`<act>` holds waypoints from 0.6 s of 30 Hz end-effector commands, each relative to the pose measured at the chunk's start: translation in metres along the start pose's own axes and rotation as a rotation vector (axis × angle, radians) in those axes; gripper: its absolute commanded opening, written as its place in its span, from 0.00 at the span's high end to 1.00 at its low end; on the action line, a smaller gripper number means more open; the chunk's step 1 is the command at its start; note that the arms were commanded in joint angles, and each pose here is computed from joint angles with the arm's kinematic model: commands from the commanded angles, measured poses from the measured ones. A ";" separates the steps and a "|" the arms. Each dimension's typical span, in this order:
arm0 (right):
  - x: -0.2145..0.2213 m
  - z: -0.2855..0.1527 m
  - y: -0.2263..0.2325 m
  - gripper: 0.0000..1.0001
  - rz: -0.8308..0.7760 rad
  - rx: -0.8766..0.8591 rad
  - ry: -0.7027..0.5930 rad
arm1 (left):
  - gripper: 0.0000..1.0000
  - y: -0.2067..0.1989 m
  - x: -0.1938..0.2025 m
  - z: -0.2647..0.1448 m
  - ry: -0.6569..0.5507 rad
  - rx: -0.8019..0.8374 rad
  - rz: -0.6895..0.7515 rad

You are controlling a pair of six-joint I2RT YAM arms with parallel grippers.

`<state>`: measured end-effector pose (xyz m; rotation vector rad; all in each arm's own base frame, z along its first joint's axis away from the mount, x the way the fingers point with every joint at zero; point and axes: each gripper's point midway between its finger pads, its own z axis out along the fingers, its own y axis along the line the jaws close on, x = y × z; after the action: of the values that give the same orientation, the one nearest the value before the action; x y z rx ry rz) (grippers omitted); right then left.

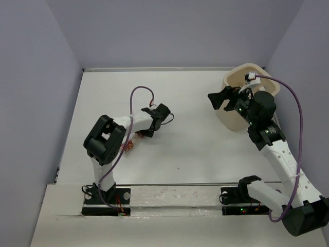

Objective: Put the plastic bottles in the bin

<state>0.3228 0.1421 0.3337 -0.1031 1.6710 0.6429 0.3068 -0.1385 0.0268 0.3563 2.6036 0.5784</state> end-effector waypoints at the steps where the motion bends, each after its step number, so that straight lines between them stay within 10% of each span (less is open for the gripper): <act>1: -0.008 -0.002 0.008 0.07 -0.006 -0.029 -0.029 | 1.00 -0.022 -0.010 -0.011 0.006 0.143 -0.046; 18: 0.053 -0.021 0.023 0.12 0.138 -0.114 0.087 | 1.00 -0.035 -0.126 -0.148 -0.398 0.614 -0.348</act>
<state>0.3038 0.1472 0.3078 -0.0793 1.7160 0.7085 0.3188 -0.2194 0.0910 0.2375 2.5332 -0.0839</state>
